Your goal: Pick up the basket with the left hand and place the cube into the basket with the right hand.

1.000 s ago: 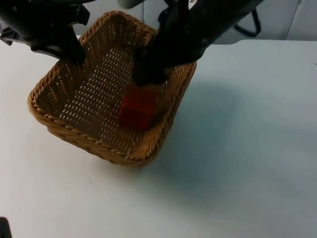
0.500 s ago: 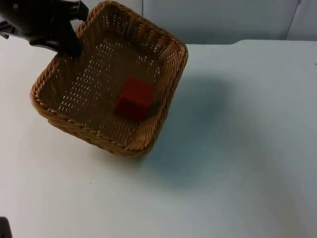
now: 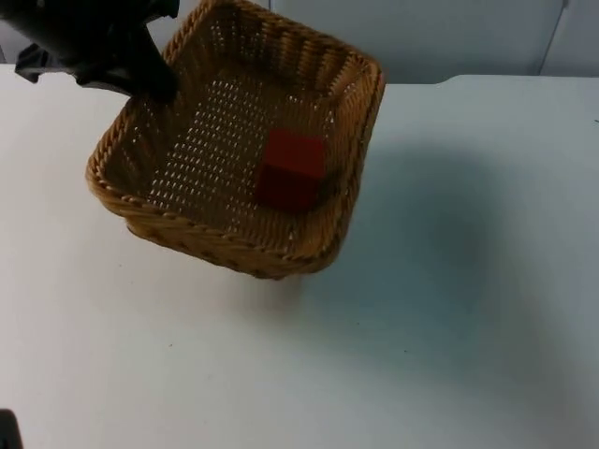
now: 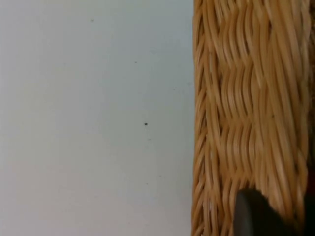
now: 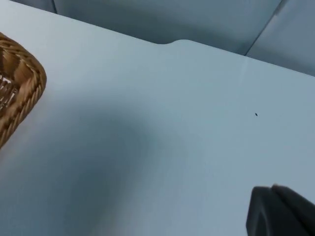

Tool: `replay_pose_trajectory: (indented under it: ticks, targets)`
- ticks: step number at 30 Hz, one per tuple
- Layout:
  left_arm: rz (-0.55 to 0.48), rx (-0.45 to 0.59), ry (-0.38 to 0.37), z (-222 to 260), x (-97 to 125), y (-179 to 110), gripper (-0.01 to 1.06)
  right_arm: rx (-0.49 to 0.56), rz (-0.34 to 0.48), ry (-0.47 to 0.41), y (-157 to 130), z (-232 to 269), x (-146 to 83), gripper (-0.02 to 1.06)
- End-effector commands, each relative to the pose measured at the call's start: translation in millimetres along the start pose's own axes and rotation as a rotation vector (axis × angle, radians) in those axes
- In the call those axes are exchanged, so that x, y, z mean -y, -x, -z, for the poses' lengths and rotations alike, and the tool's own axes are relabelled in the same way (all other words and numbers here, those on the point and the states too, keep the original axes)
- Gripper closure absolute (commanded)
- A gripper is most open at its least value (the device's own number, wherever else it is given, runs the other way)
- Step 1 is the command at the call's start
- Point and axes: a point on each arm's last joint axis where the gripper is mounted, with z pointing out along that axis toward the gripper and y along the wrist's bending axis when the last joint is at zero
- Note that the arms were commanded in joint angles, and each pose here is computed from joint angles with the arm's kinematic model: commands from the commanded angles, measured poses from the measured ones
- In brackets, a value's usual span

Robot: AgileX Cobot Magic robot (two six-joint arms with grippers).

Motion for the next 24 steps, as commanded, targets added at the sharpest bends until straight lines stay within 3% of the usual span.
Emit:
replay_pose_trajectory:
  ticks: [1, 17, 19, 21, 22, 24]
  targets:
    - [0.045, 0.004, -0.071, -3.6, 10.5, 2.0, 1.05, 0.013, 0.002, -0.002, -0.1, 4.1, 1.1, 1.05]
    - [0.072, -0.157, -0.067, -67.3, -13.0, -27.7, 1.01, 0.031, 0.024, -0.006, 1.6, 4.1, 1.4, 1.05]
    - [0.007, -0.159, -0.068, -67.3, -13.4, -28.1, 0.89, 0.036, 0.024, -0.007, 2.1, 4.1, 1.5, 1.05]
    - [-0.032, -0.155, -0.068, -67.3, -13.6, -27.9, 0.60, 0.044, 0.028, -0.009, 2.8, 4.2, 1.6, 1.05]
    - [-0.032, -0.155, -0.068, -67.3, -13.6, -27.9, 0.60, 0.044, 0.028, -0.009, 2.8, 4.2, 1.6, 1.05]
    - [-0.049, -0.139, -0.058, -67.4, -14.5, -26.0, 0.29, 0.052, 0.025, -0.007, 3.5, 4.2, 1.5, 1.05]
